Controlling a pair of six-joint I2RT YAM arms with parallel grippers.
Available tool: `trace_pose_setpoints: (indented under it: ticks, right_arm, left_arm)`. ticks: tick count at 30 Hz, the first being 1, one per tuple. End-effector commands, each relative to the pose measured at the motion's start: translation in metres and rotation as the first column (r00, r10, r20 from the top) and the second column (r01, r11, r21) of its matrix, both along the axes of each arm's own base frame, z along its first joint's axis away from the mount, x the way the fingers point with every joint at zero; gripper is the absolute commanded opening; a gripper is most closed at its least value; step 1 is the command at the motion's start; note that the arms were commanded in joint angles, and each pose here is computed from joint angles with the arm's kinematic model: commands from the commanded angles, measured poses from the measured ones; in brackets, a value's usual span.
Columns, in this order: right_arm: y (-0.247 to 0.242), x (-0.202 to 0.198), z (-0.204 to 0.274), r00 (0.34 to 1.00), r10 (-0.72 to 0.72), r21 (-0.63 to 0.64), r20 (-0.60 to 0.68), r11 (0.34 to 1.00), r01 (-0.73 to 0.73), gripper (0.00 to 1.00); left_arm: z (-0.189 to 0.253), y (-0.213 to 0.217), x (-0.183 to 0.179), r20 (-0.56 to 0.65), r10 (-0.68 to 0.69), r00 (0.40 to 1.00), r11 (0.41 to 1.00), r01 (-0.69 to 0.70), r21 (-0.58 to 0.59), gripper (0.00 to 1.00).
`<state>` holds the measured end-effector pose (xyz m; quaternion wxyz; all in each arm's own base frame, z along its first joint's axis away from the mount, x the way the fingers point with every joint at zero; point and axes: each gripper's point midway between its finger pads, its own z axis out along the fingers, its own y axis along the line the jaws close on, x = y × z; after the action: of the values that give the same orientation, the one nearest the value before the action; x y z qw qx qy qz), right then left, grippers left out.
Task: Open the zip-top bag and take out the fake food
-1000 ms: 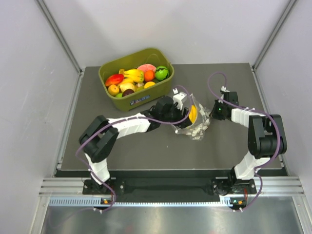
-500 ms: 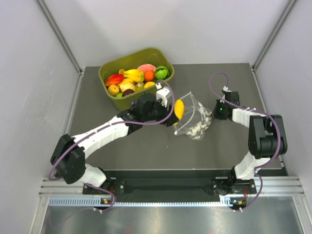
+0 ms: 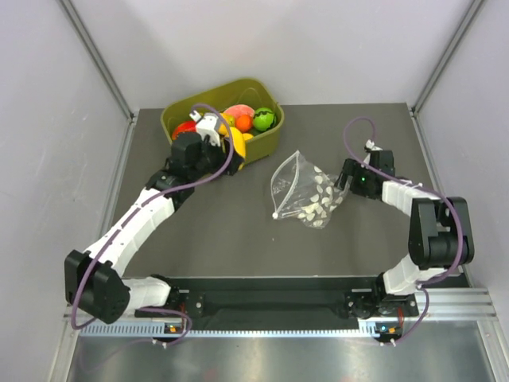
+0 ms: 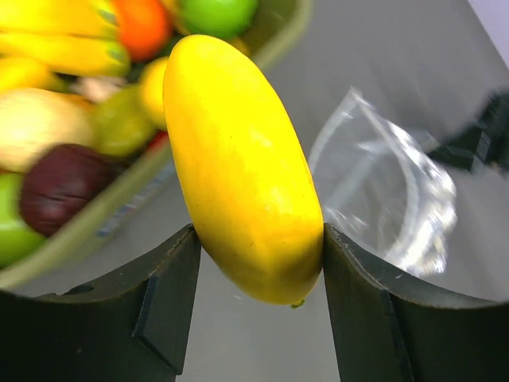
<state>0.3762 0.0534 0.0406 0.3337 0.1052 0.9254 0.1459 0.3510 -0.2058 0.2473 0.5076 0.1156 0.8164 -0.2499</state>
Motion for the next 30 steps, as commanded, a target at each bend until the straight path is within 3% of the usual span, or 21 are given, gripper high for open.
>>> trace_pose_setpoints:
  ticks: [1, 11, 19, 22, 23, 24, 27, 30]
  right_arm:
    - [-0.005, -0.002, 0.020, 0.998, -0.003, -0.003, 0.060, 1.000, 0.003, 0.91]
    - [-0.002, -0.013, 0.066, 0.984, 0.025, -0.004, 0.178, 1.000, -0.025, 0.96]
    - [0.001, -0.019, 0.090, 0.963, 0.060, -0.015, 0.261, 0.998, -0.058, 0.97]
    - [0.001, -0.019, 0.091, 0.963, 0.062, -0.016, 0.263, 0.998, -0.060, 0.97]
    - [0.001, -0.019, 0.091, 0.962, 0.066, -0.018, 0.264, 0.998, -0.063, 0.97]
    - [0.001, -0.020, 0.092, 0.962, 0.063, -0.017, 0.265, 0.998, -0.061, 0.97]
    - [0.000, -0.020, 0.093, 0.962, 0.063, -0.022, 0.267, 0.998, -0.059, 0.98]
    - [0.000, -0.021, 0.097, 0.960, 0.066, -0.024, 0.272, 0.998, -0.062, 0.97]
  left_arm:
    - [0.034, 0.032, 0.034, 0.093, 0.137, 0.986, 0.991, -0.137, -0.008, 0.00]
    - [0.040, 0.113, 0.111, 0.187, 0.502, 0.844, 0.858, -0.514, 0.013, 0.00]
    - [0.023, 0.124, 0.163, 0.215, 0.504, 0.837, 0.845, -0.529, 0.078, 0.01]
    - [0.013, 0.119, 0.174, 0.214, 0.466, 0.859, 0.861, -0.496, 0.115, 0.51]
    - [0.012, 0.118, 0.176, 0.208, 0.456, 0.866, 0.864, -0.486, 0.129, 0.62]
    - [0.006, 0.116, 0.177, 0.197, 0.445, 0.873, 0.869, -0.475, 0.142, 0.86]
    - [0.003, 0.115, 0.176, 0.188, 0.438, 0.879, 0.871, -0.467, 0.151, 0.99]
    - [0.001, 0.111, 0.168, 0.164, 0.413, 0.896, 0.884, -0.438, 0.163, 0.99]
